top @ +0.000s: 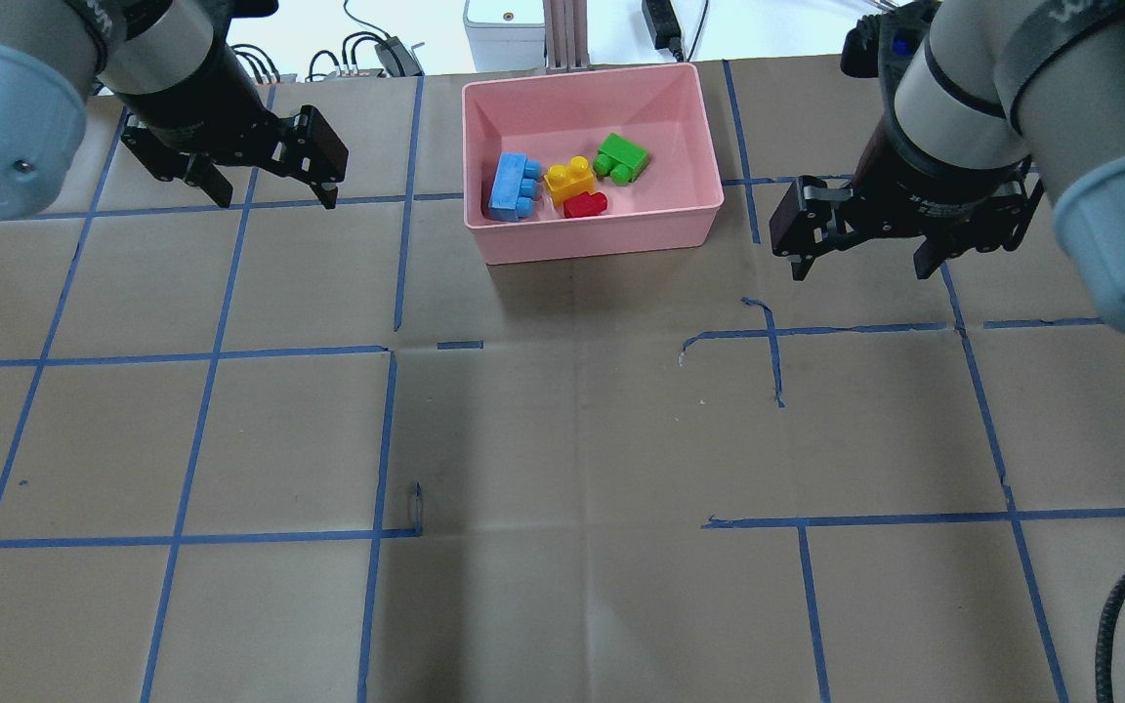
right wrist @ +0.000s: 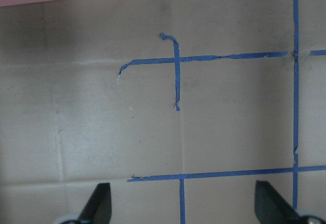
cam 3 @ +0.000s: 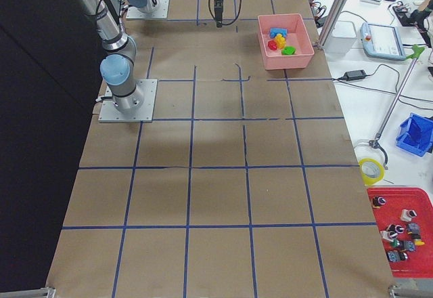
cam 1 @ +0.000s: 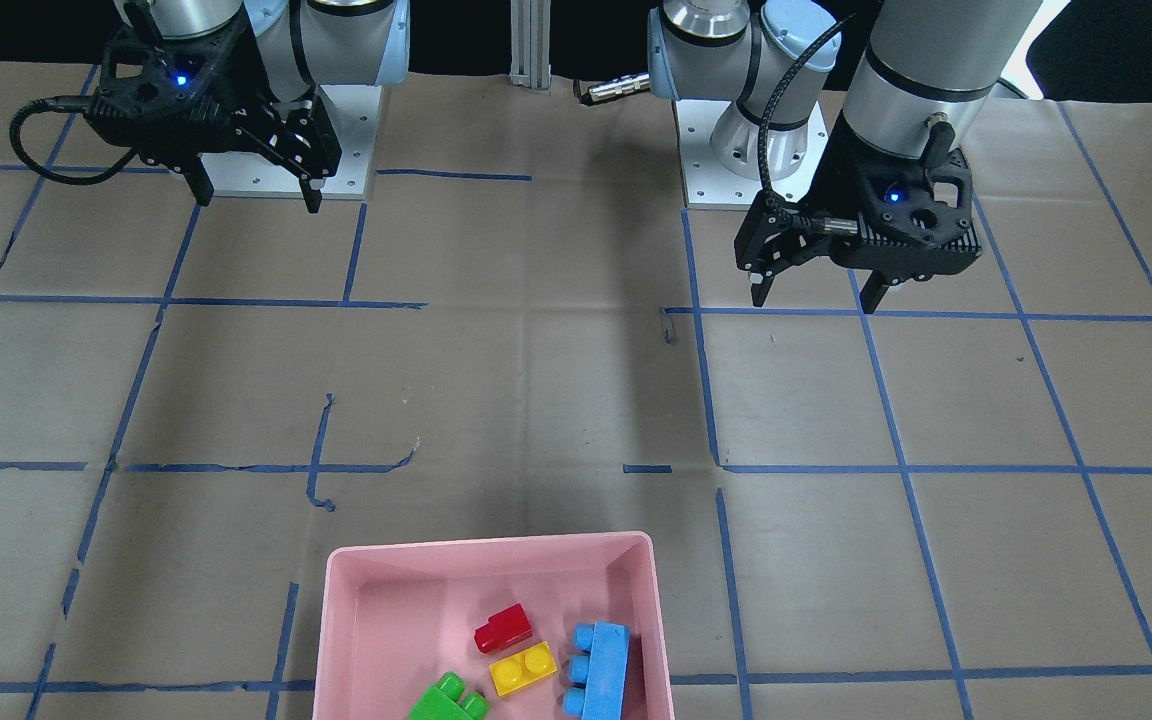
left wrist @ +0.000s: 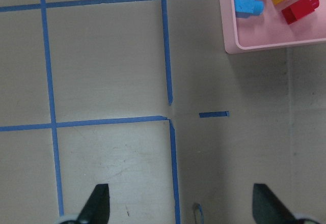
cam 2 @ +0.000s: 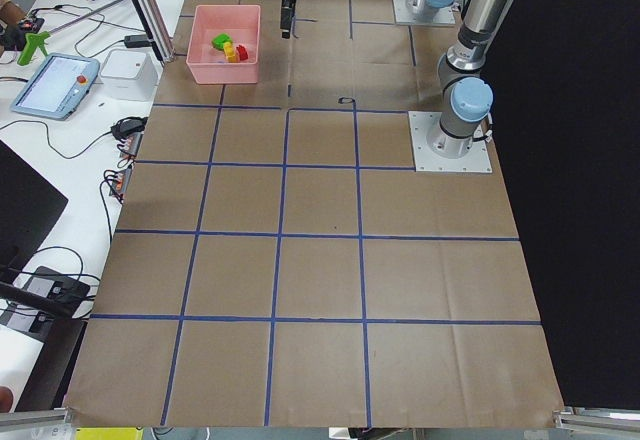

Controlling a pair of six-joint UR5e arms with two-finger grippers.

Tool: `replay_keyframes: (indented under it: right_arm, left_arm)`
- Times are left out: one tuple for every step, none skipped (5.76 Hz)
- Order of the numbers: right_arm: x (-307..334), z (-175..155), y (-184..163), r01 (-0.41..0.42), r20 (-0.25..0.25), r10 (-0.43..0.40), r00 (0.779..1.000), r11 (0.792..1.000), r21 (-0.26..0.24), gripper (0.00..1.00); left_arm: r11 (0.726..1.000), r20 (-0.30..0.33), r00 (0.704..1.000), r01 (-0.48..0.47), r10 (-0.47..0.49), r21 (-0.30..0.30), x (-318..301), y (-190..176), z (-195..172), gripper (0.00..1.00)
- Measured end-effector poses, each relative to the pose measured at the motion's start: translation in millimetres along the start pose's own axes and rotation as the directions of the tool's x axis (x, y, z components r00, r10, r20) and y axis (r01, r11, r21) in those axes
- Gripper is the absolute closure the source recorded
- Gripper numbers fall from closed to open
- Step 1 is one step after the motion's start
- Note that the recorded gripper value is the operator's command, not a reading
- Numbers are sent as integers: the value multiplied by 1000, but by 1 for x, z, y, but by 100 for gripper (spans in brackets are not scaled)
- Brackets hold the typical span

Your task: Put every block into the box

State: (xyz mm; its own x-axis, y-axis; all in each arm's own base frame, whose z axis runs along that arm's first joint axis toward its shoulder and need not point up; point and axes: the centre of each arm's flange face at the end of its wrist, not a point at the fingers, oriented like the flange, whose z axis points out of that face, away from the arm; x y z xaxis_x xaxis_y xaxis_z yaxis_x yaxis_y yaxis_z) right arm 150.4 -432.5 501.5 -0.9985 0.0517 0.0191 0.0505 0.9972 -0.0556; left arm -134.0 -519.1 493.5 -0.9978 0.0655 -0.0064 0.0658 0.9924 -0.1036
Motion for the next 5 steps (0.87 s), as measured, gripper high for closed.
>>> replay_keyframes:
  right_arm:
    - [5, -4, 0, -10, 1, 10, 1000, 1000, -22, 0]
    - [7, -4, -1, -11, 11, 12, 1000, 999, -33, 0]
    - [6, -2, -2, -11, 22, 12, 1000, 999, -40, 0]
    - [7, 1, -2, -13, 24, 14, 1000, 999, -45, 0]
    - [9, 0, -1, -16, 24, 17, 1000, 999, -47, 0]
  left_arm:
    - [1000, -2, 1000, 0, 0, 0, 0, 0, 0, 1]
    - [1000, -3, 1000, -1, 1, 0, 0, 0, 0, 1]
    - [1000, -4, 1000, -1, 1, 0, 1, 0, 0, 1]
    - [1000, -4, 1000, -1, 1, 0, 1, 1, 0, 1]
    - [1000, -4, 1000, -1, 1, -1, 1, 1, 0, 1]
